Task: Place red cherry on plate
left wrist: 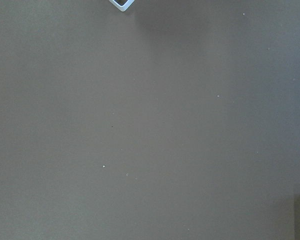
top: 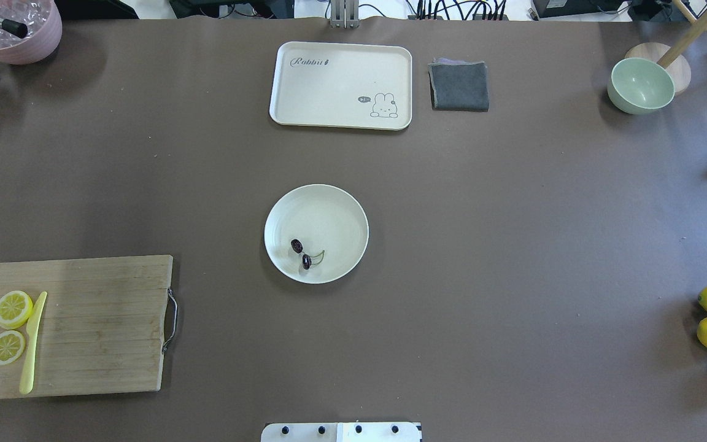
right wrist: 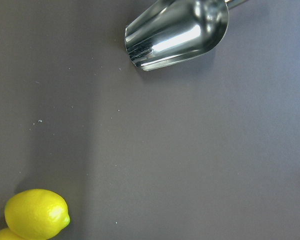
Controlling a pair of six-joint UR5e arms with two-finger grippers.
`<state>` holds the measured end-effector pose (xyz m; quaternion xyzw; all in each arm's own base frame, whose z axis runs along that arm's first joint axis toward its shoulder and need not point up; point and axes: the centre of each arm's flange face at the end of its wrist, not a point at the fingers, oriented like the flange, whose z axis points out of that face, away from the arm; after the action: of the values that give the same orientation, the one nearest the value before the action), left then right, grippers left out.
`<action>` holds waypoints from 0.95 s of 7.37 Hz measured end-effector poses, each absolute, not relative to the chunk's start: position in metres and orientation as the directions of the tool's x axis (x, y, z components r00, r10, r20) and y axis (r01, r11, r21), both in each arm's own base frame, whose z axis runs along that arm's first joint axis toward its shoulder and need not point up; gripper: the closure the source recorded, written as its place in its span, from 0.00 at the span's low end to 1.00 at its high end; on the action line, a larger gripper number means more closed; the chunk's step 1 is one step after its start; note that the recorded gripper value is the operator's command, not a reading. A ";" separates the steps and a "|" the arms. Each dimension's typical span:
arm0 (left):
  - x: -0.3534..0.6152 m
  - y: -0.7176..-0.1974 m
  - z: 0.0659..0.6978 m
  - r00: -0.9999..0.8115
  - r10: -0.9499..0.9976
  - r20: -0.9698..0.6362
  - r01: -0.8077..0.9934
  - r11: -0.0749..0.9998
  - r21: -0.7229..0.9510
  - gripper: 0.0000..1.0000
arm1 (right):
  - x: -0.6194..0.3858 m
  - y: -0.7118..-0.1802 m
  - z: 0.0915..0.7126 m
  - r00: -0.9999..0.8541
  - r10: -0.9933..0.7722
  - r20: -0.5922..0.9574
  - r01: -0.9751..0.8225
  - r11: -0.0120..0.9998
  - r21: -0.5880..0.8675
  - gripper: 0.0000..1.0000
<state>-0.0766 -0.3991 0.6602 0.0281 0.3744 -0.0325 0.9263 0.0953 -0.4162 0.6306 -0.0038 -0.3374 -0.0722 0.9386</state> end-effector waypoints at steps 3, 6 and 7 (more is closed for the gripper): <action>-0.077 -0.400 0.659 0.717 -0.038 -0.696 0.082 0.996 0.030 0.02 | 0.095 -0.417 0.626 0.762 -0.139 0.633 0.138 0.989 0.050 0.00; -0.077 -0.400 0.660 0.717 -0.038 -0.696 0.081 0.996 0.029 0.02 | 0.095 -0.416 0.627 0.762 -0.137 0.633 0.137 0.989 0.049 0.00; -0.077 -0.400 0.660 0.717 -0.039 -0.696 0.081 0.996 0.029 0.02 | 0.095 -0.416 0.627 0.762 -0.137 0.633 0.137 0.989 0.049 0.00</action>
<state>-0.0766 -0.4003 0.6598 0.0286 0.3745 -0.0324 0.9262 0.0949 -0.4165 0.6266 -0.0003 -0.3374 -0.0731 0.9385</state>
